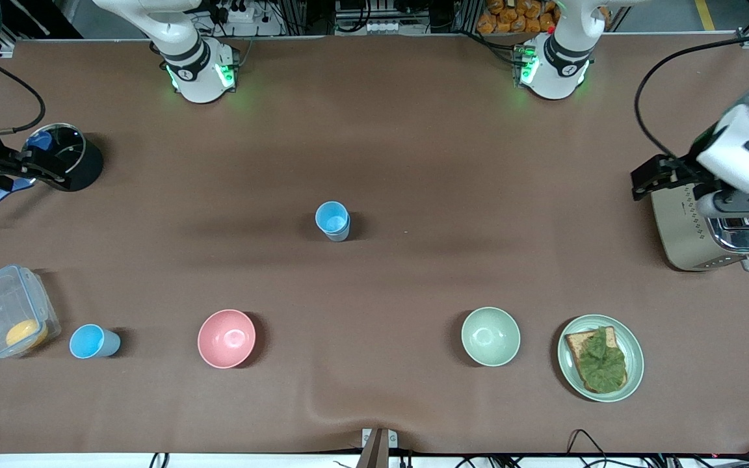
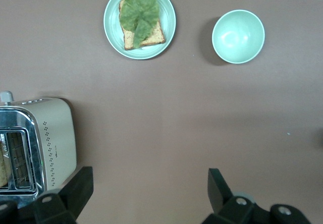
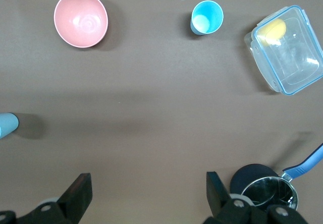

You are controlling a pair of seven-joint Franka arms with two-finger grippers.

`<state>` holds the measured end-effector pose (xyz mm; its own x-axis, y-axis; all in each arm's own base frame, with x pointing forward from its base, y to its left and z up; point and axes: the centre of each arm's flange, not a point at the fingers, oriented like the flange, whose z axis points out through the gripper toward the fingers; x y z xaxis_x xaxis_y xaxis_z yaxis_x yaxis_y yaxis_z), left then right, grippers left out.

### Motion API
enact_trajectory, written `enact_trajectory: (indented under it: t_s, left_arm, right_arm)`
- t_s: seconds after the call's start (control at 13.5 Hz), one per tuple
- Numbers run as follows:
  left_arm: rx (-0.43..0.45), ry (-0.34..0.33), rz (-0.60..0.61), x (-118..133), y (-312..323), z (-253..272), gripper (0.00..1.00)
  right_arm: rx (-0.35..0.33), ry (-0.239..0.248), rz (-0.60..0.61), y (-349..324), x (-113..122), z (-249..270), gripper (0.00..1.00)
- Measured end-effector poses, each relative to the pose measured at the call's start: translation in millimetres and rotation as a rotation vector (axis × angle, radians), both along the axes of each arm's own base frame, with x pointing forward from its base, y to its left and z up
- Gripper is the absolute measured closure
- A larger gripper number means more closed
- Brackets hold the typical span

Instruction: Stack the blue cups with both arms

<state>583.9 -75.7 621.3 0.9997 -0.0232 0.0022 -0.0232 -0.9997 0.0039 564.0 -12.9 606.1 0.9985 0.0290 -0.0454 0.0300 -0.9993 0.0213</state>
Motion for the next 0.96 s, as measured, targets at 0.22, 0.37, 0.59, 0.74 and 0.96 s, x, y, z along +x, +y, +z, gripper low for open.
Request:
enact_trajectory:
  t_s: [0.22,0.37,0.59,0.74,0.96]
  left_arm:
    - [-0.010,0.003,0.001,-14,9,7,0.00]
    - [-0.007,0.000,0.003,-22,13,13,0.00]
    - [-0.006,-0.007,0.018,-23,30,17,0.00]
    - [-0.006,-0.007,0.022,-23,33,17,0.00]
    - [-0.003,0.010,0.022,-25,33,16,0.00]
  right_arm:
    - [0.000,0.000,0.000,0,0,0,0.00]
    - [0.000,0.000,0.000,0,0,0,0.00]
    - [0.000,0.000,0.000,0,0,0,0.00]
    - [0.000,0.000,0.000,0,0,0,0.00]
    - [0.000,0.000,0.000,0,0,0,0.00]
